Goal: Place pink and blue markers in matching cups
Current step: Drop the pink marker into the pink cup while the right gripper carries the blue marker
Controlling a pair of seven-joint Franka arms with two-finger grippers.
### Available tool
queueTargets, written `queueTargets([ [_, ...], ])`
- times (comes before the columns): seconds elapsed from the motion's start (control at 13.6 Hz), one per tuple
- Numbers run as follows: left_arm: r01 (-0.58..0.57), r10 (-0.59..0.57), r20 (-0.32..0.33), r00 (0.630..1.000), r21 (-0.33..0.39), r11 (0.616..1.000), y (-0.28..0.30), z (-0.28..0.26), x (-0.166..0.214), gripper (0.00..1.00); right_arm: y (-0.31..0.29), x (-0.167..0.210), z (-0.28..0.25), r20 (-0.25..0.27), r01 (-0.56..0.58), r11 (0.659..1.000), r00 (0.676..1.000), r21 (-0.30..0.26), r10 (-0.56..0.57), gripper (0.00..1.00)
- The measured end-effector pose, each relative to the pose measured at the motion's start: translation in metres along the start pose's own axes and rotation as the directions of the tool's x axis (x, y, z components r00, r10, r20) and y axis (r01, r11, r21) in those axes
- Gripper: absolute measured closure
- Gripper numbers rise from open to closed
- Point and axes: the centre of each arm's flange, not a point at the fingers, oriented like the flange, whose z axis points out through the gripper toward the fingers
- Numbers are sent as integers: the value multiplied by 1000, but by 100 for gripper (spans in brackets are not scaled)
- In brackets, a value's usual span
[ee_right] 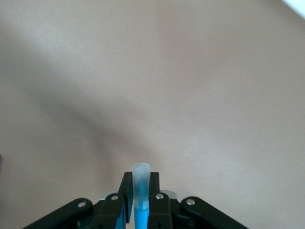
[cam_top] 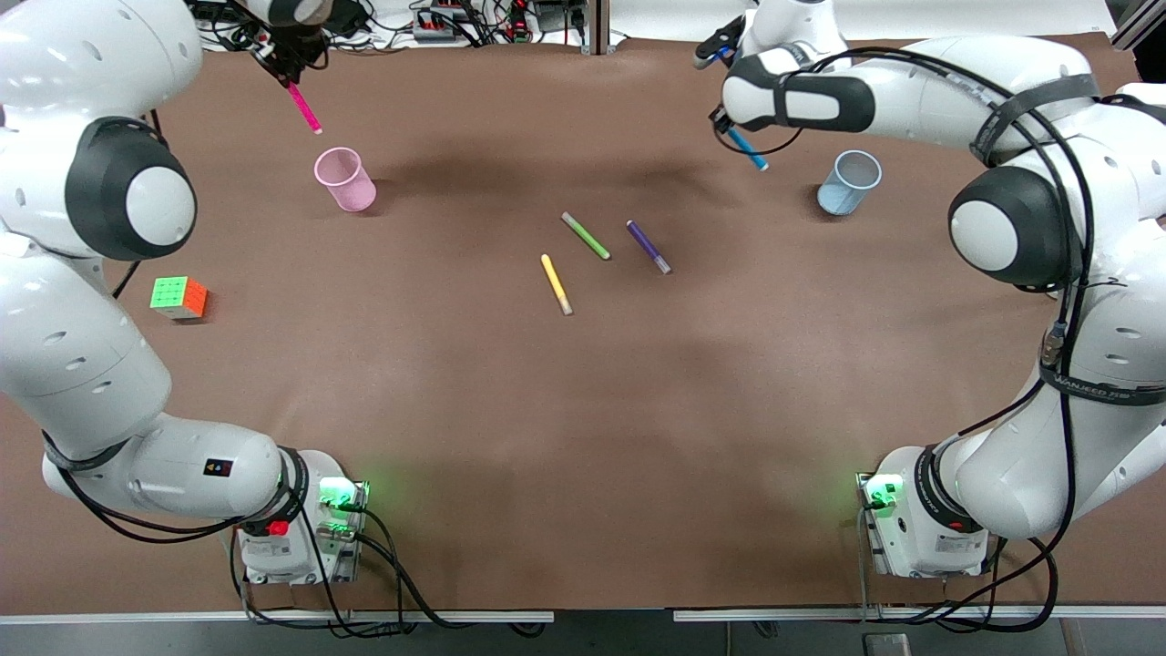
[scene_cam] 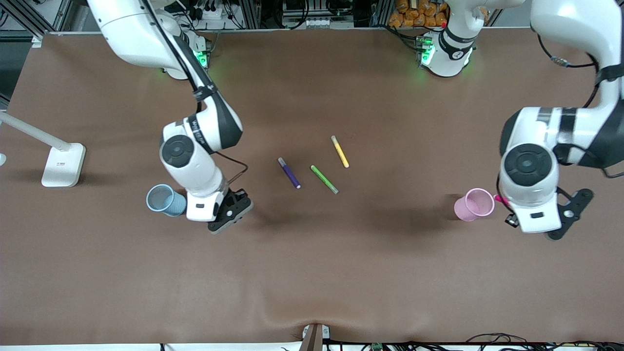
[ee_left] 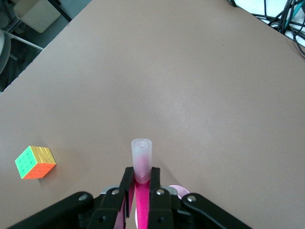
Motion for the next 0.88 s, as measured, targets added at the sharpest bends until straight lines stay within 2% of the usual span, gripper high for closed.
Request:
queueTargets([
  [0.22,35,-34,-13,999,17,999,16,14,-20,83,36,-10,-23,-16,112,994,994,-21,-112,83],
  [0.44,55,-55,-2,999,46,997,29,34,-43,83,56,-26,-52,5,141,990,990,-9,-141,83],
  [0.88,68,-70,15,997,104,992,46,76,-75,83,83,-84,-73,-55,233,968,972,96,-228,83],
])
